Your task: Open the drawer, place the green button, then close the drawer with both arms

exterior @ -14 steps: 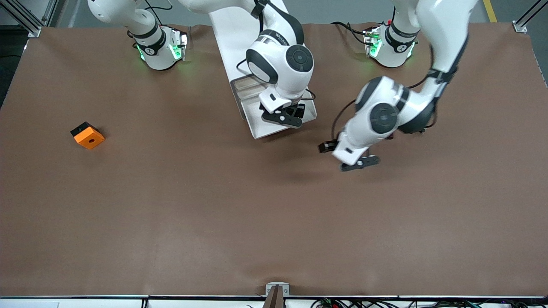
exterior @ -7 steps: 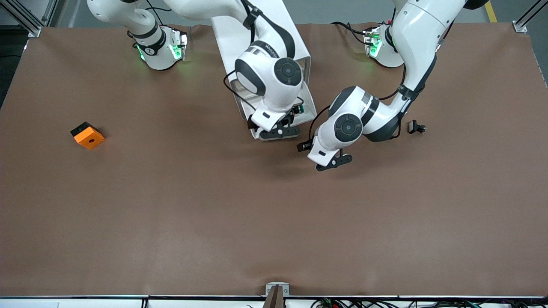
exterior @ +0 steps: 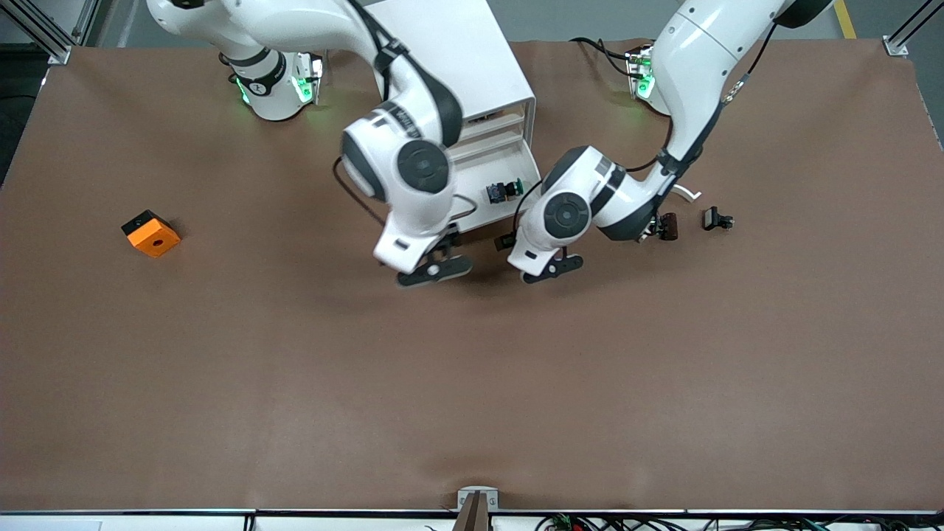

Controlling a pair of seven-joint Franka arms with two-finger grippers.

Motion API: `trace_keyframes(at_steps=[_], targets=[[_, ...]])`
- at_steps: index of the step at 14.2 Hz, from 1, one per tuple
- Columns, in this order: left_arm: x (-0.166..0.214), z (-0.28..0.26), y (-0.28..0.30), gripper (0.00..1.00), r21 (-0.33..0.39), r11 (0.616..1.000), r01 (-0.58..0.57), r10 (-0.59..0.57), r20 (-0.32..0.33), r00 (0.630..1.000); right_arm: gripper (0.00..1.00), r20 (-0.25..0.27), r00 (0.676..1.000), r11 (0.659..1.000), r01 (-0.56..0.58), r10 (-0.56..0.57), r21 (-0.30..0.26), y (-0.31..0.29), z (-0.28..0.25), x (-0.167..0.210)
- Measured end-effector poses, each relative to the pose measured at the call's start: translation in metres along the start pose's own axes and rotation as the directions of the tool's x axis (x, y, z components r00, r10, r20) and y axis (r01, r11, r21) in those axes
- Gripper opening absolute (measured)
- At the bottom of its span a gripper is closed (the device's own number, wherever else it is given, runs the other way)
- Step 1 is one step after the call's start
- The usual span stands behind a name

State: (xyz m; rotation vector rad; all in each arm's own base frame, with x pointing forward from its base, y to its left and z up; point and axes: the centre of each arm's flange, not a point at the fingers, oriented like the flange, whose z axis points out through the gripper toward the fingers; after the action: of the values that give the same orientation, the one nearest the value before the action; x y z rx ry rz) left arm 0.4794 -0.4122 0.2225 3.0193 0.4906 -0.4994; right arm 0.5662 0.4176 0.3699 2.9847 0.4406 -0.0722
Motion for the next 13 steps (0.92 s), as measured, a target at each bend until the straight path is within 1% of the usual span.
trace_keyframes(at_steps=[3,7,10,13], targets=[[-0.018,0.009,0.011,1.00,0.015,1.000,0.017,-0.017,0.003,1.000,1.00,-0.008,1.000,1.000,-0.005,0.005,0.014,0.076,-0.008,0.020],[-0.045,0.018,0.024,1.00,0.029,0.999,0.013,-0.014,0.010,1.000,1.00,-0.003,0.996,0.996,-0.088,0.088,0.023,0.148,-0.018,0.029],[-0.070,0.027,0.031,1.00,0.041,0.999,0.010,-0.011,0.032,0.999,1.00,0.037,0.991,0.991,-0.131,0.131,0.020,0.202,-0.024,0.025],[-0.102,0.037,0.038,1.00,0.055,0.998,0.012,-0.015,0.057,0.998,1.00,0.073,0.980,0.982,-0.189,0.187,0.020,0.261,-0.042,0.012]])
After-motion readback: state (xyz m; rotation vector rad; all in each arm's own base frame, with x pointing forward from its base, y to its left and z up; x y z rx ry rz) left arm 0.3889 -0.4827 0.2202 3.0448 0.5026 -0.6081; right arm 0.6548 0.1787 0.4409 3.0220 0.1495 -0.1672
